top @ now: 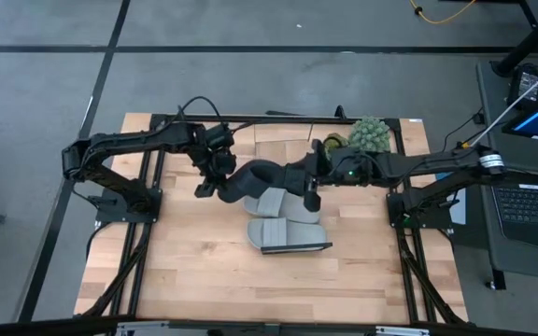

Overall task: Pick and place slides into the shelf
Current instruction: Put the black slipper on the shelf

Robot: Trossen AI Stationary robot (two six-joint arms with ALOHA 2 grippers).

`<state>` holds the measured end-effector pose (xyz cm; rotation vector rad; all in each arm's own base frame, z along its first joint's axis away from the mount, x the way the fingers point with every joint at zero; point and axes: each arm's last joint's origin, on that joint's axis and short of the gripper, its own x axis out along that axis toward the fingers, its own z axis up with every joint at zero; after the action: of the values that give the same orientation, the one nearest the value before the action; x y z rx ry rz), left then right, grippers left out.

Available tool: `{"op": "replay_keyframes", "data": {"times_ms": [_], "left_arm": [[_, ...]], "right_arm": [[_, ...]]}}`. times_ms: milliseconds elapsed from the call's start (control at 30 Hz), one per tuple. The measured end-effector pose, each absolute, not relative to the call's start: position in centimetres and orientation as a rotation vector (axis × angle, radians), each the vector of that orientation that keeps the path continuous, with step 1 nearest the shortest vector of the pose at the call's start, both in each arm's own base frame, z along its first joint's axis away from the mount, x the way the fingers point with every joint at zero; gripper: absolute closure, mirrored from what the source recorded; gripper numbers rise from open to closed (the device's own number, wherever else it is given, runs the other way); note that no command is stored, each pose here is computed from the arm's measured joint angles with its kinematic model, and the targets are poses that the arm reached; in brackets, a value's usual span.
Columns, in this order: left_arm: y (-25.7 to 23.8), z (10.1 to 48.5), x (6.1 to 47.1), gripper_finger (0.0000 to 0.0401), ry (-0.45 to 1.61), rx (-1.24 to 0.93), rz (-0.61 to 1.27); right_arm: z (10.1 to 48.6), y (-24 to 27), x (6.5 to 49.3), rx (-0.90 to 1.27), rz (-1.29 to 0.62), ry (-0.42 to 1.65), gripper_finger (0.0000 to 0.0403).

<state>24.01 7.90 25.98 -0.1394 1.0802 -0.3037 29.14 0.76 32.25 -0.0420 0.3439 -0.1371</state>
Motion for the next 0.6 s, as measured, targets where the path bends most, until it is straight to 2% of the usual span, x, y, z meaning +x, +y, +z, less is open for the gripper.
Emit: {"op": "replay_keyframes", "data": {"times_ms": [367,600], "left_arm": [[6.9,25.9,24.2,0.0344,1.099,-0.120,-0.335],[6.9,25.9,24.2,0.0344,1.099,-0.119,-0.336]], "right_arm": [[31.0,-0.1,30.4,0.037,-0.178,0.363,0.0227],[30.9,0.1,30.9,0.062,-0.057,0.348,0.0229]]}}
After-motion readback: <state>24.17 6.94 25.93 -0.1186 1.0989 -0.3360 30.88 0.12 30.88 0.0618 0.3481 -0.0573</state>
